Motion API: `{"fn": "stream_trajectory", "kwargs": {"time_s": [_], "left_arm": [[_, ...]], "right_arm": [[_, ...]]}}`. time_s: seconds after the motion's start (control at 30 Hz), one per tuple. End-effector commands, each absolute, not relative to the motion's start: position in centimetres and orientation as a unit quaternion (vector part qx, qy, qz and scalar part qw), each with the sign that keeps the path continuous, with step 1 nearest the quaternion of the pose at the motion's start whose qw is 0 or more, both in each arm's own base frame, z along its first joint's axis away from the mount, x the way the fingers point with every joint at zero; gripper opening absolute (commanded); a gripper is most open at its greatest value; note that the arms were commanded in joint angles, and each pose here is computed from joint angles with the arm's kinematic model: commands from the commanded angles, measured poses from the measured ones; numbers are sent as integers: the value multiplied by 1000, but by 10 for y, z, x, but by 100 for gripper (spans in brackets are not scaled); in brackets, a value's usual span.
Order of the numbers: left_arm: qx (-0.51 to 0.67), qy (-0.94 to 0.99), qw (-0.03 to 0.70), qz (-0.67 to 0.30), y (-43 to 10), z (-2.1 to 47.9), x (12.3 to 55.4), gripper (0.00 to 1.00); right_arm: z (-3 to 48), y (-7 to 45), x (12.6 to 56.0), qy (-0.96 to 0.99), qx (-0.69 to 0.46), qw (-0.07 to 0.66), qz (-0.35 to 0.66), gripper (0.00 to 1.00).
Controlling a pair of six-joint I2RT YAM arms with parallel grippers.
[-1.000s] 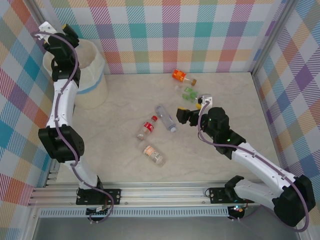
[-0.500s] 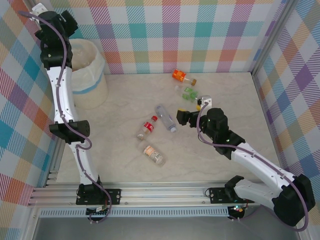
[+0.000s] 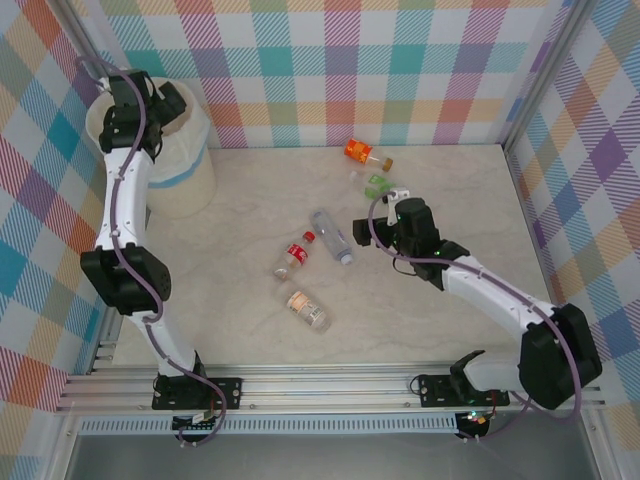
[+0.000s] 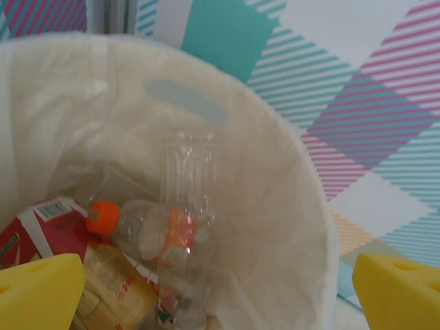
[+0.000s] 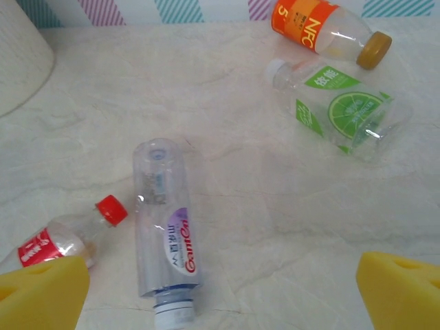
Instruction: Put the plastic bottles in the bin
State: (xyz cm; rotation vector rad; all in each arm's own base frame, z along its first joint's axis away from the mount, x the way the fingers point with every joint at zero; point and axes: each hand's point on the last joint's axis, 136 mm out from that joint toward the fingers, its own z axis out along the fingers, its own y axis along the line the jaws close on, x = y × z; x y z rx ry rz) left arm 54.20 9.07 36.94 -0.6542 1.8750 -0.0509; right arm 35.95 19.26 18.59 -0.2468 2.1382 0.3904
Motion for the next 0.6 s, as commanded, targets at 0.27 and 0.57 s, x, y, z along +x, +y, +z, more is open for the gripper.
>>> {"fn": "stream_trajectory", "kwargs": {"time_s": [0.27, 0.57], "left_arm": [[-265, 711, 643, -101, 68, 438, 496, 100], [-248, 665, 688, -152, 51, 472, 431, 100]], "right_arm": [[145, 184, 422, 904, -193, 361, 124, 100], [107, 156, 469, 921, -261, 286, 36, 100]]}}
